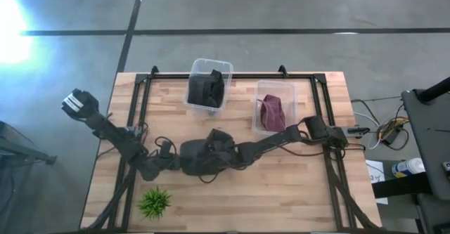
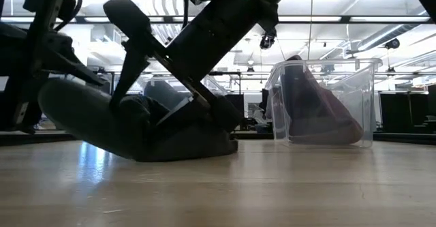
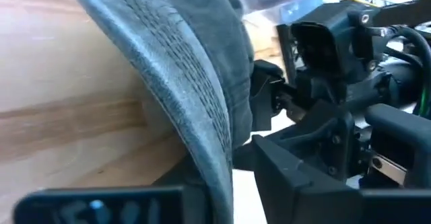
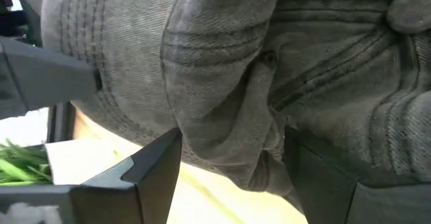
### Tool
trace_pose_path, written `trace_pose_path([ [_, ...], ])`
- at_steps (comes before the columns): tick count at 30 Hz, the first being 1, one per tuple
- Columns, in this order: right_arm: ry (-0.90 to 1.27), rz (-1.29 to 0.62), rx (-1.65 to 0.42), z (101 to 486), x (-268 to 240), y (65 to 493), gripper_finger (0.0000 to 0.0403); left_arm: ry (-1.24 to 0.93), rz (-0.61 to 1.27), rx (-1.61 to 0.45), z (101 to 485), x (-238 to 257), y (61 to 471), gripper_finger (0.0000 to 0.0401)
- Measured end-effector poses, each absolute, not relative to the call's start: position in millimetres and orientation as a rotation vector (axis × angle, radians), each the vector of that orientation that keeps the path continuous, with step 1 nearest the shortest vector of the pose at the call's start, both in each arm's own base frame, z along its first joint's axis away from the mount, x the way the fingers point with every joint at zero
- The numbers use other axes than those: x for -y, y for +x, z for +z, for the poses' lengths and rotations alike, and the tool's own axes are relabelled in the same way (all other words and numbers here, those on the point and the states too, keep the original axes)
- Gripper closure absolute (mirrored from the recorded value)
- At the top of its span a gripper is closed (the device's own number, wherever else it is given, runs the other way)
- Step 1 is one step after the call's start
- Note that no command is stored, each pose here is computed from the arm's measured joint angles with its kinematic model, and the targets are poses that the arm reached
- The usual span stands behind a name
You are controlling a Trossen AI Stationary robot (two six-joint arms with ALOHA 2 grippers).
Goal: Pick & Place hat
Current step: Put the black cap into the left transparent bin
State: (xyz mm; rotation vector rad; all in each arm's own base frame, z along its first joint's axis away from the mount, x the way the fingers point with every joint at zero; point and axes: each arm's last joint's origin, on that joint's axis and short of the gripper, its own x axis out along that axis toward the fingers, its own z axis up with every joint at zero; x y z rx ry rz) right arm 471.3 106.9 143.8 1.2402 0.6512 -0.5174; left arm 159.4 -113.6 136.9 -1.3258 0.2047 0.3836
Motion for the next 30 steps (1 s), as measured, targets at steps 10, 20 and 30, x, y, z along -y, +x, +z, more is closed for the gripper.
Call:
trace_pose_path([
  [10, 1.144, -0.437, -0.684, 189.2, -126.6, 451.5, 0.0156, -1.275, 0.379, -0.151, 153.6, 105.8, 152.2, 0.0390],
  [20, 0.943, -0.541, -0.600, 270.7, -166.0, 379.8, 0.0156, -0.979, 0.360, 0.080, 227.1, 92.8, 140.4, 0.0393],
  [30, 0.929, -0.715, -0.448, 283.7, -172.4, 353.4, 0.0156, -0.347, 0.630, 0.171, 358.8, 72.5, 130.7, 0.0394],
])
